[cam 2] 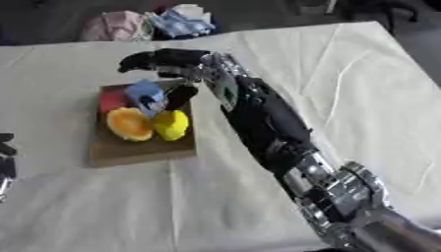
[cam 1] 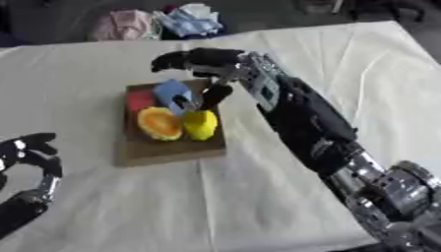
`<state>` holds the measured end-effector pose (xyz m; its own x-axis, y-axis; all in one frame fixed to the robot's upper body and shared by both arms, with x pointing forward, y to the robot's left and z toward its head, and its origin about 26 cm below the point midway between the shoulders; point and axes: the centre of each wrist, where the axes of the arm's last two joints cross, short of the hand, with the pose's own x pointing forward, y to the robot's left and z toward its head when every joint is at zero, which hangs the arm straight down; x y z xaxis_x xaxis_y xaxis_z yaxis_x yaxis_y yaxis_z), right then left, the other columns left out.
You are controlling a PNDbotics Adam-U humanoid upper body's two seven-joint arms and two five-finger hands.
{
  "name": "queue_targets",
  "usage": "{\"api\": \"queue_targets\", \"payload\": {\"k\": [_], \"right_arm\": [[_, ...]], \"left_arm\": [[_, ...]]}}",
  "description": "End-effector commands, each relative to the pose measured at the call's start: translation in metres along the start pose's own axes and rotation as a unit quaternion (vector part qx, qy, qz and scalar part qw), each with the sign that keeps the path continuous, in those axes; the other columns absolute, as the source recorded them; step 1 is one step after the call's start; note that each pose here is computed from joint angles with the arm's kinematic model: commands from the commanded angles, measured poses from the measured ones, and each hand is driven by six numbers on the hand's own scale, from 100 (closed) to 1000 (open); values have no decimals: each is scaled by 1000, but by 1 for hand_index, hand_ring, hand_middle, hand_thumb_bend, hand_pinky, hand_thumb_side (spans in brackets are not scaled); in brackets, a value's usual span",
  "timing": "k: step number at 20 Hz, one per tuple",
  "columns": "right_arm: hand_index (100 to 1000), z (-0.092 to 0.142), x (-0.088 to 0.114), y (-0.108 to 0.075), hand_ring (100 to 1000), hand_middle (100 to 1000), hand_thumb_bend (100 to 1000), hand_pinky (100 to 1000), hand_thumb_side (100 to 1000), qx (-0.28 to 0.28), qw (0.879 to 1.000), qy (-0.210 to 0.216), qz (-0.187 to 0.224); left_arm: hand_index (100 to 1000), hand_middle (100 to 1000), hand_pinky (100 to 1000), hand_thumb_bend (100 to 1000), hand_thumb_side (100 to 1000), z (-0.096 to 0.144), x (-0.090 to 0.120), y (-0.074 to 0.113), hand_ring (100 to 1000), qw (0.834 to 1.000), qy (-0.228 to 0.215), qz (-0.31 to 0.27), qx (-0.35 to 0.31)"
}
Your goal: Pick up objects on the table and place them in the box.
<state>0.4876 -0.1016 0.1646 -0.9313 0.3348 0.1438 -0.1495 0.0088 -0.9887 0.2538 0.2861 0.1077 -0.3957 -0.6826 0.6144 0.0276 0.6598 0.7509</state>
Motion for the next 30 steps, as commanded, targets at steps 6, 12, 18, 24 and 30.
{"api": "queue_targets", "payload": {"k": [6,12,18,24,30], "right_arm": [[987,32,-9,-44,936,961,100,963,205,-27,997,-63,27],[967,75,-14,-60,903,927,100,951,217,-98,994,-45,-24],[953,121,-12,-60,872,899,100,940,254,-161,983,-22,-83],[928,160,-2,-38,829,866,100,926,334,-223,960,2,-167],[901,189,13,-15,786,829,100,906,411,-276,932,17,-236]], "left_arm": [[839,608,673,100,558,-1,4,7,561,1000,-9,-6,7],[839,608,673,100,561,-1,3,8,561,1000,-7,-8,10],[839,607,673,100,564,0,2,8,560,1000,-3,-8,17],[837,602,669,100,575,1,2,8,555,1000,3,-4,29],[832,597,664,100,577,2,1,6,549,999,11,4,48]]}}
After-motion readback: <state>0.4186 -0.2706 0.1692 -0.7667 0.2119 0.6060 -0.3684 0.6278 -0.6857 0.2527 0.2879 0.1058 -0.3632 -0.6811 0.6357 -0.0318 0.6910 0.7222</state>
